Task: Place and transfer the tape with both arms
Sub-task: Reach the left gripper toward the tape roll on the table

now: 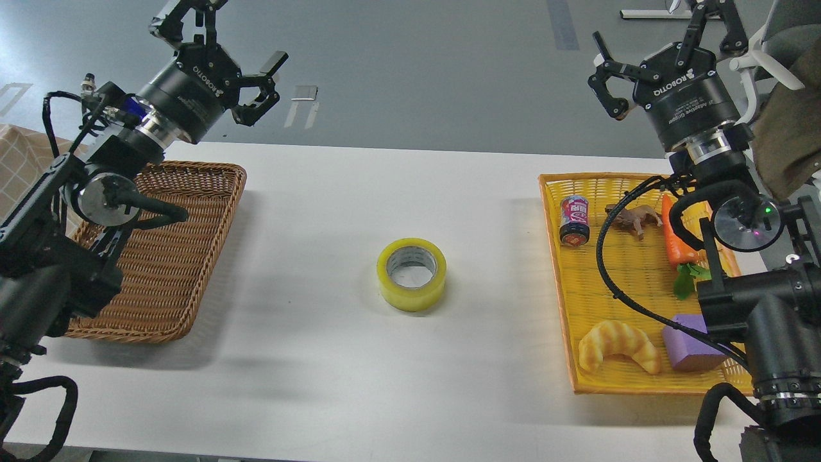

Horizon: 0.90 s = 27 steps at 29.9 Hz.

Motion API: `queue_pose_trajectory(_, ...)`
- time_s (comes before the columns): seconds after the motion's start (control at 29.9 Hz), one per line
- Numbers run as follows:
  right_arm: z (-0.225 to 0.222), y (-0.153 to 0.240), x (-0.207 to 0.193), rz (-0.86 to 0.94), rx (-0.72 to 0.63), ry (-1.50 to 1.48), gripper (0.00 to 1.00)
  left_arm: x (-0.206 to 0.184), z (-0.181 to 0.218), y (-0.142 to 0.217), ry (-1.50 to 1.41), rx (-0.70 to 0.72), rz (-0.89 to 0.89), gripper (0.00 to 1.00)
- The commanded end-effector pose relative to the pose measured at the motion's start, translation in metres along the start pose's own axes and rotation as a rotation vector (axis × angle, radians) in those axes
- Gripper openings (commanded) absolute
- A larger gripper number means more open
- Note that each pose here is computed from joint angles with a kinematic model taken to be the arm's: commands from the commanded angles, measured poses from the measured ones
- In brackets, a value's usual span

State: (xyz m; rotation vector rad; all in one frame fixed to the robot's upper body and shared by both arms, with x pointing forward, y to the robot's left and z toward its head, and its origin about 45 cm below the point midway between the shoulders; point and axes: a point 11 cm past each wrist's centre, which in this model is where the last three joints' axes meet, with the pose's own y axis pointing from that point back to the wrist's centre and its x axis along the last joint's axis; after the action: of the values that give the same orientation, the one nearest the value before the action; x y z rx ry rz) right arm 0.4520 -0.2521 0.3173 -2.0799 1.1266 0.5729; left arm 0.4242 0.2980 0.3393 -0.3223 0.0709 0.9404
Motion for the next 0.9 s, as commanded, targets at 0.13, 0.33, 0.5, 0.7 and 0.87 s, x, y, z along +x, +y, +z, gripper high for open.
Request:
queue_pose_trajectory(0.13,-0.003,0.004,0.004,0.011,-0.004,0.013,1.00,-0.035,0.005,-0.003,-0.264,0.069,-0.120,0.99)
queue_pose_trajectory(0.33,-0.006,0.014,0.013,0.033,-0.010,0.030,1.00,-0.053,0.000,-0.008,-0.460,0.122,-0.177,0.99)
queue_pose_trajectory(0.5,-0.012,0.018,0.017,0.045,-0.013,0.049,1.00,-0.054,-0.019,-0.007,-0.629,0.219,-0.205,0.99)
queue_pose_trajectory(0.7,-0.013,0.022,0.021,0.056,-0.015,0.054,1.00,-0.058,-0.040,-0.005,-0.801,0.310,-0.251,0.99)
queue_pose_trajectory(0.87,-0.012,0.025,0.024,0.065,-0.017,0.051,1.00,-0.071,-0.057,-0.003,-1.017,0.391,-0.333,0.99)
